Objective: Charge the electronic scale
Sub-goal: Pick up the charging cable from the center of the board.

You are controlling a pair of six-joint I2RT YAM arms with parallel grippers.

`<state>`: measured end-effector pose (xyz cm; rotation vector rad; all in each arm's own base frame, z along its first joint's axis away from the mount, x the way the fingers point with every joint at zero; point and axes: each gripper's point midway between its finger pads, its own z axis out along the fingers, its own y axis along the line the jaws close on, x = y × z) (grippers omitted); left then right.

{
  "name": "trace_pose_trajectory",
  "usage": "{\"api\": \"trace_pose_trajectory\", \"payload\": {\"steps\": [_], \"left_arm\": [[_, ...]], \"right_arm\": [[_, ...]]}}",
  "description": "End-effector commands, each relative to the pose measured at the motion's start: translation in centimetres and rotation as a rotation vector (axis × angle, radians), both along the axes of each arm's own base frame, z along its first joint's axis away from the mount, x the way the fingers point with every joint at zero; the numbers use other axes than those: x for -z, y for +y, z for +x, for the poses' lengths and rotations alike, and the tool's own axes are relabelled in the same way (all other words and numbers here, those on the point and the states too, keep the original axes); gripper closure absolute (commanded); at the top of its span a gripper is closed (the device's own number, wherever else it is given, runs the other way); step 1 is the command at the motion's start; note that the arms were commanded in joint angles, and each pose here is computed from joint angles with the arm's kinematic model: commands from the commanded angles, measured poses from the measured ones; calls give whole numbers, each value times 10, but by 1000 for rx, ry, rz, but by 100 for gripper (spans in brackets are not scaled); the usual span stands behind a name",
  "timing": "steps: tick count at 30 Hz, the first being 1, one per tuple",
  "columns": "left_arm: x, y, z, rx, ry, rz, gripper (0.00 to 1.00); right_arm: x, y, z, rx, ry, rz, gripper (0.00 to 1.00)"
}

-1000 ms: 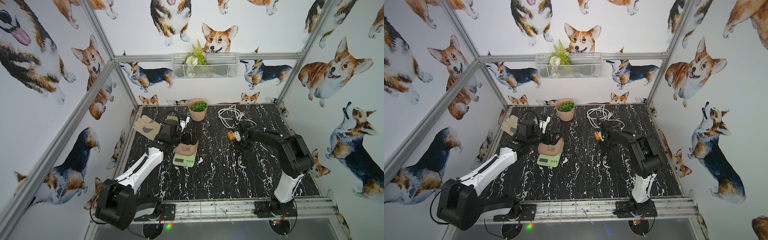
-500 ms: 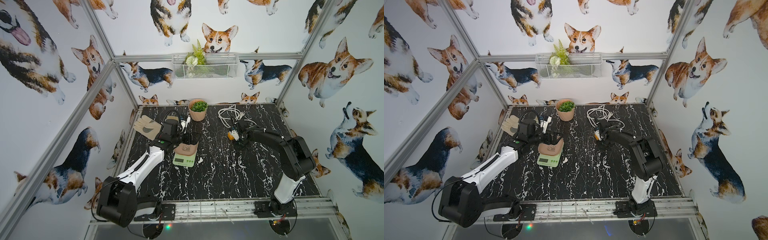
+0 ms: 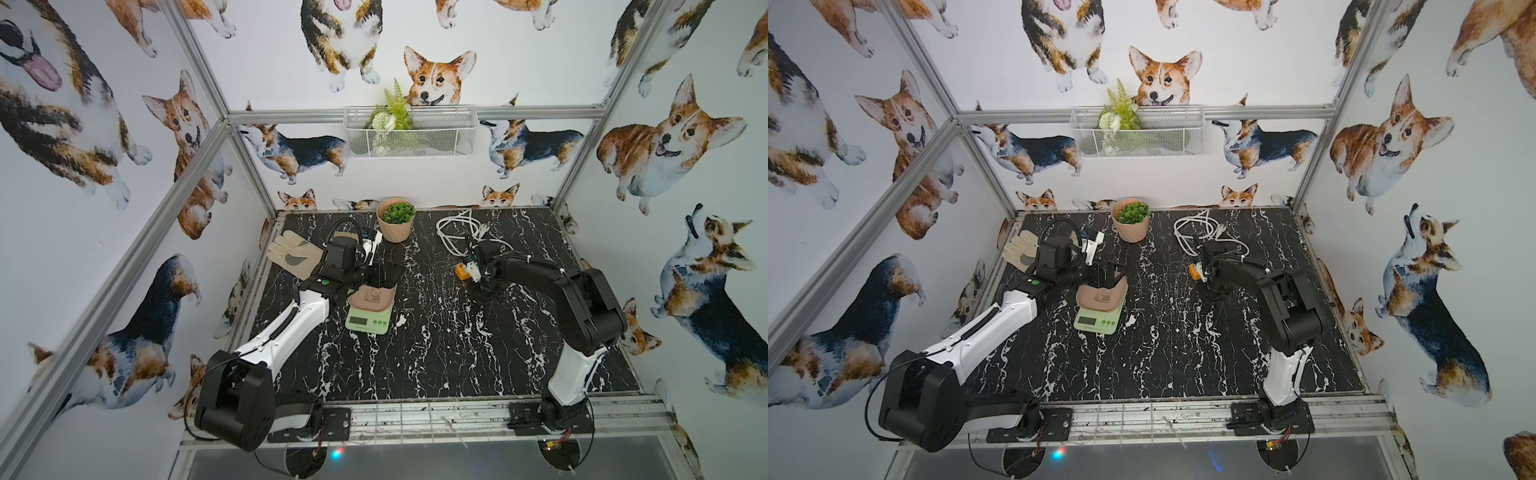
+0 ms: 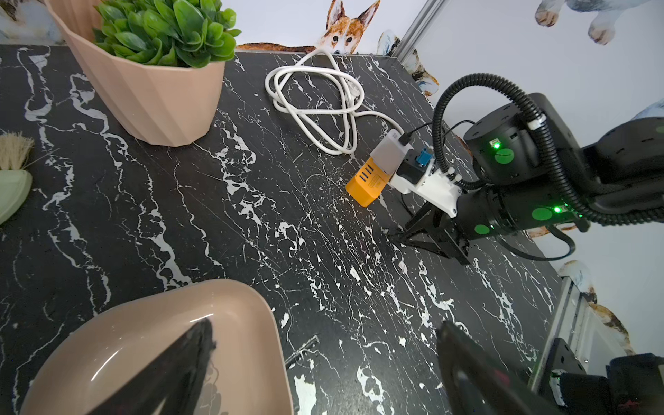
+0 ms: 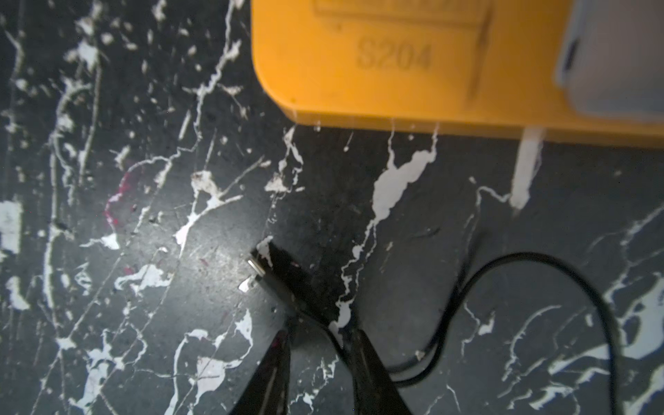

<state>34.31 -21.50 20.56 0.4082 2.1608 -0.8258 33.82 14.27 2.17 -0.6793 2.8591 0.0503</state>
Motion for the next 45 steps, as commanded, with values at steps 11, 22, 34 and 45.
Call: {"api": "trace_pose_trajectory", "payload": {"steps": [11, 22, 34, 45], "left_arm": [[-11, 0, -2, 8, -18, -6, 0], [-16, -2, -4, 17, -18, -23, 0], [-9, -41, -6, 86, 65, -99, 0], [-15, -124, -30, 396, 162, -264, 25]], "right_arm": [[11, 7, -13, -23, 53, -22, 78], [7, 24, -13, -50, 44, 44, 99], [-60, 80, -25, -146, -48, 430, 100], [-136, 115, -55, -307, -93, 725, 100]]}}
